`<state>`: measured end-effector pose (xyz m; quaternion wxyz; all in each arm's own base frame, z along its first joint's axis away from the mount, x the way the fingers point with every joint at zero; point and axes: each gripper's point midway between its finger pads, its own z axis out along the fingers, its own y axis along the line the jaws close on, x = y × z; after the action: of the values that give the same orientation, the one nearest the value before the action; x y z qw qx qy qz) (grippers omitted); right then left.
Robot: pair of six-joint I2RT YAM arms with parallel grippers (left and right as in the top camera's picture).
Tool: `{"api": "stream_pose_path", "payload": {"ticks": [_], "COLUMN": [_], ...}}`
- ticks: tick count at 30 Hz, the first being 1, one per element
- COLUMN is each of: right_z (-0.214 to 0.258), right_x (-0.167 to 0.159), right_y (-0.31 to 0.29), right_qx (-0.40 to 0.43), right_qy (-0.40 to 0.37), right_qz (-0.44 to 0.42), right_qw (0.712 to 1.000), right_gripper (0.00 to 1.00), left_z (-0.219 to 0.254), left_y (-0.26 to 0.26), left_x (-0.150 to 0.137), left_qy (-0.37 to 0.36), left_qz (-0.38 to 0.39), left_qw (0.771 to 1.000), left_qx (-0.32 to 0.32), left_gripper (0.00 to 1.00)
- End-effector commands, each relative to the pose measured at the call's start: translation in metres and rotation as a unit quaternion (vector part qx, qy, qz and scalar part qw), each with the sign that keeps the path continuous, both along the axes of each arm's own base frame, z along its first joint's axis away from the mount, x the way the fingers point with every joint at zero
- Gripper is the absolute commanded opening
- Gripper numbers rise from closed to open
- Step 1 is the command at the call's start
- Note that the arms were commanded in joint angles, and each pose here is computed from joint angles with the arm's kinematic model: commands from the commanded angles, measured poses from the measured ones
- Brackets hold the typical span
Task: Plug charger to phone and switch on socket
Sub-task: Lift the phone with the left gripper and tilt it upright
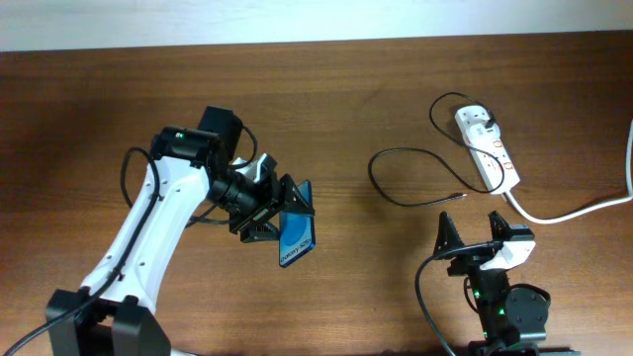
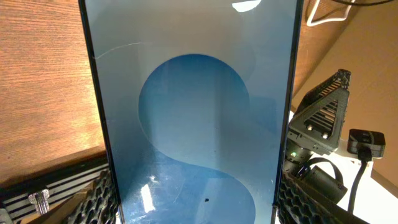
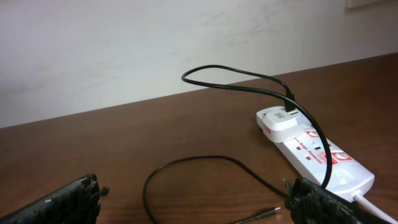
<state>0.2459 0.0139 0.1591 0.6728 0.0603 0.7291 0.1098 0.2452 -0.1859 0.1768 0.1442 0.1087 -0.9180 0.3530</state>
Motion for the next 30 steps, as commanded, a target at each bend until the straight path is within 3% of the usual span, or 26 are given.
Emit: {"api": "stream_pose_path", "payload": {"ticks": [1,9,14,24,27,30], "right_z": [-0.002,-0.002,-0.002,-0.002,-0.002,0.001], "right_x": [0.0,0.0,0.0,0.0,0.0,-0.004], "right_y": [0.001,0.001,0.001,0.001,0.001,0.026], "right_qx": [0.001,0.001,0.001,0.001,0.001,0.04], "right_qy": [0.002,0.002,0.002,0.002,0.001,0.002], "right_qz": [0.0,0.0,0.0,0.0,0.0,0.071], "right_qw": [1.0,1.0,1.0,1.0,1.0,0.997], "right_gripper": [0.98,0.98,0.98,0.98,0.98,0.98], "left_z": [0.02,0.006,-0.01,-0.014,-0.019,-0.02], "left_y": [-0.007,0.004,0.026,0.04,0.054,0.065], "left_x": [0.005,0.03,0.048,0.072,0.079,0.089], "left_qy": [-0.031,-0.094,-0.139,-0.214,-0.225,-0.243], "left_qz": [0.001,0.004,0.012,-0.011,-0.004,0.003], "left_qw": [0.999,0.995,0.984,0.965,0.954,0.942], "left_qx": [-0.029,0.023,0.106,0.154,0.199,0.232], "left_gripper": [0.33,0.35,0.36,0.37,0.37,0.37]}}
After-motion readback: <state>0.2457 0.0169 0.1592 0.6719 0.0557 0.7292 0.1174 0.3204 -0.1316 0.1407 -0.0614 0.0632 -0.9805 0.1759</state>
